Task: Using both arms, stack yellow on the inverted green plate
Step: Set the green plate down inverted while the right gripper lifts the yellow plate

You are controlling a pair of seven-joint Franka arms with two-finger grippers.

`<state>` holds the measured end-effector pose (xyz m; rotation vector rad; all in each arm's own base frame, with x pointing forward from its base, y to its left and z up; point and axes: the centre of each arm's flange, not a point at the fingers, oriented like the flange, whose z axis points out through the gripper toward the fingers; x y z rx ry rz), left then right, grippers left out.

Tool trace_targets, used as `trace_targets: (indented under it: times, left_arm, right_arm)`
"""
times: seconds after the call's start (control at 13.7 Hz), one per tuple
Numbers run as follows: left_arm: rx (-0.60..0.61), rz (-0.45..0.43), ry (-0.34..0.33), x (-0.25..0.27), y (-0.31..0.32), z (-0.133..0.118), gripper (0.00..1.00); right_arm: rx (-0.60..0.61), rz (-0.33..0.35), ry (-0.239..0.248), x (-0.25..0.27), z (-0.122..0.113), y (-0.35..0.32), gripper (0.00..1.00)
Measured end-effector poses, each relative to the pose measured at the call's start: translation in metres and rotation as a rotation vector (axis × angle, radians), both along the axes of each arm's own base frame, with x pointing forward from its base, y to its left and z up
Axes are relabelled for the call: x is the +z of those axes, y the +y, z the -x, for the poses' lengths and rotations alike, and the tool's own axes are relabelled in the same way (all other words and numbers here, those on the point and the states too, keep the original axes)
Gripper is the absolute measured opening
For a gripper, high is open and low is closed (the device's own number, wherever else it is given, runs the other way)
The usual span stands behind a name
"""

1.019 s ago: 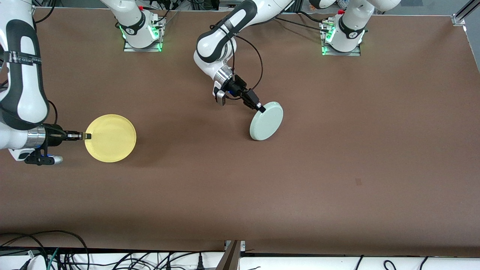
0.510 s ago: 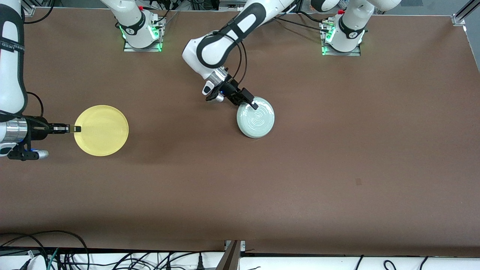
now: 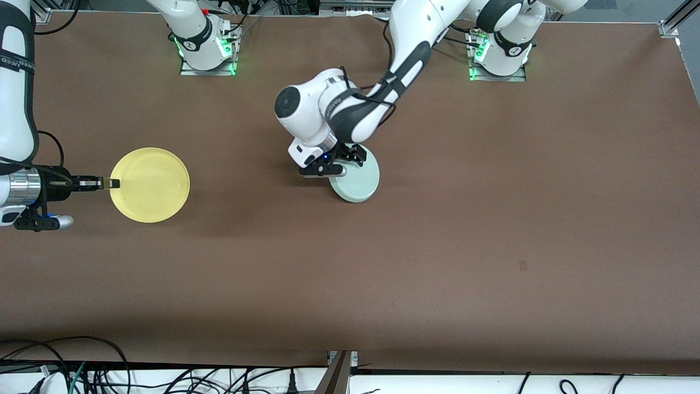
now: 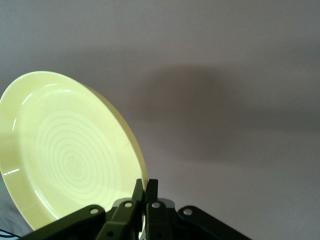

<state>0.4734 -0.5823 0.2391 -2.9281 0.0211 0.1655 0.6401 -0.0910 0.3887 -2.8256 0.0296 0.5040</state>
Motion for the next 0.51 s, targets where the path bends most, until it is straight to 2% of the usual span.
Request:
trace_targets:
  times: [0.15, 0.29, 0.51]
  left_arm:
    - [0.089, 0.123, 0.065, 0.003, 0.005, -0.017, 1.00]
    - [0.146, 0.182, 0.110, 0.005, 0.014, -0.030, 1.00]
    - [0.145, 0.211, 0.100, 0.027, 0.024, -0.044, 1.00]
  right_arm:
    - [0.001, -0.001, 0.011, -0.007, -0.001, 0.001, 0.04]
    - [0.001, -0.001, 0.015, -0.010, -0.001, 0.001, 0.04]
    - [0.014, -0.001, 0.018, -0.014, -0.003, 0.010, 0.04]
